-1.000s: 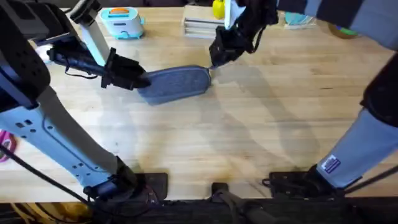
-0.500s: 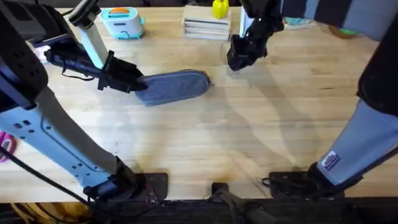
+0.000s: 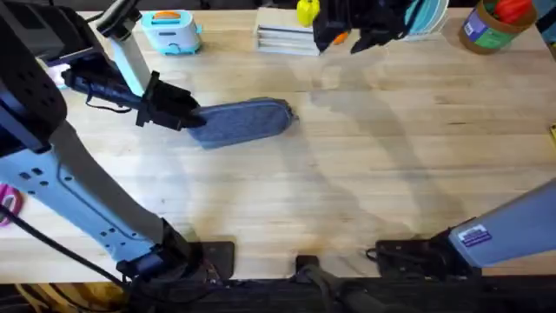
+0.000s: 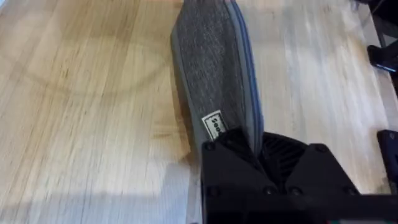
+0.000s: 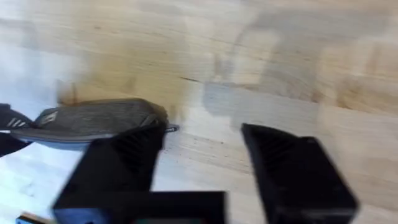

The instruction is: Unzip the bag, pick up the pens from the table one at a time and place them inside, then zip the bag closed.

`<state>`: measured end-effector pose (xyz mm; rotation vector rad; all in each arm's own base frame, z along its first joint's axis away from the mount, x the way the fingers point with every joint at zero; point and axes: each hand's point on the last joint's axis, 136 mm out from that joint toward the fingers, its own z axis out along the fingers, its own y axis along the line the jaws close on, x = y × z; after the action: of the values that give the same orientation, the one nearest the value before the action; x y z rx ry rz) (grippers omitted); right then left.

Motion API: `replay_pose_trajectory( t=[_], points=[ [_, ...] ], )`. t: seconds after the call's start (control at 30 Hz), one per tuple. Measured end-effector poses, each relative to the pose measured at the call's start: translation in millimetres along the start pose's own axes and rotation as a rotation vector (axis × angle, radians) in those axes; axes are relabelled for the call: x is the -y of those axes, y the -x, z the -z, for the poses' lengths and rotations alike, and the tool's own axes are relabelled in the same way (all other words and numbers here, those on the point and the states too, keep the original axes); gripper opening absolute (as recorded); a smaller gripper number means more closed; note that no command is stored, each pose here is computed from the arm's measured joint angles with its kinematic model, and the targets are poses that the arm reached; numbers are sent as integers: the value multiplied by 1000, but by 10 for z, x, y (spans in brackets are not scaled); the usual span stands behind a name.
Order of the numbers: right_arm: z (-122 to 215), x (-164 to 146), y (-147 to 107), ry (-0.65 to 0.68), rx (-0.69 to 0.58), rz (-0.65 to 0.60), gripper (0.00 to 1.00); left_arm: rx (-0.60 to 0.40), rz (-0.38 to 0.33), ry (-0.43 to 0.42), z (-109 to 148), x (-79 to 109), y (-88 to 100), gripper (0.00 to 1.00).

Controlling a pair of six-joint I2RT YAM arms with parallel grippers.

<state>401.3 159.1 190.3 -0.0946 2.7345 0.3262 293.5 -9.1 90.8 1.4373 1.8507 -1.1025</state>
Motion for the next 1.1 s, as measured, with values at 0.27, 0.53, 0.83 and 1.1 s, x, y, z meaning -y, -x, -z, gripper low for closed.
replay_pose_trajectory(
  t=[0.27,0.53,0.83,1.1],
  points=[
    [642,-94,89,42,149,23,997,-5,2,-5,0,10,-7,197],
    [804,-116,101,53,187,27,998,-1,11,-12,0,30,3,992],
    [733,-106,102,48,172,25,998,-1,11,-12,0,30,4,994],
    [805,-106,92,38,187,138,997,10,32,-15,27,61,12,995]
  ],
)
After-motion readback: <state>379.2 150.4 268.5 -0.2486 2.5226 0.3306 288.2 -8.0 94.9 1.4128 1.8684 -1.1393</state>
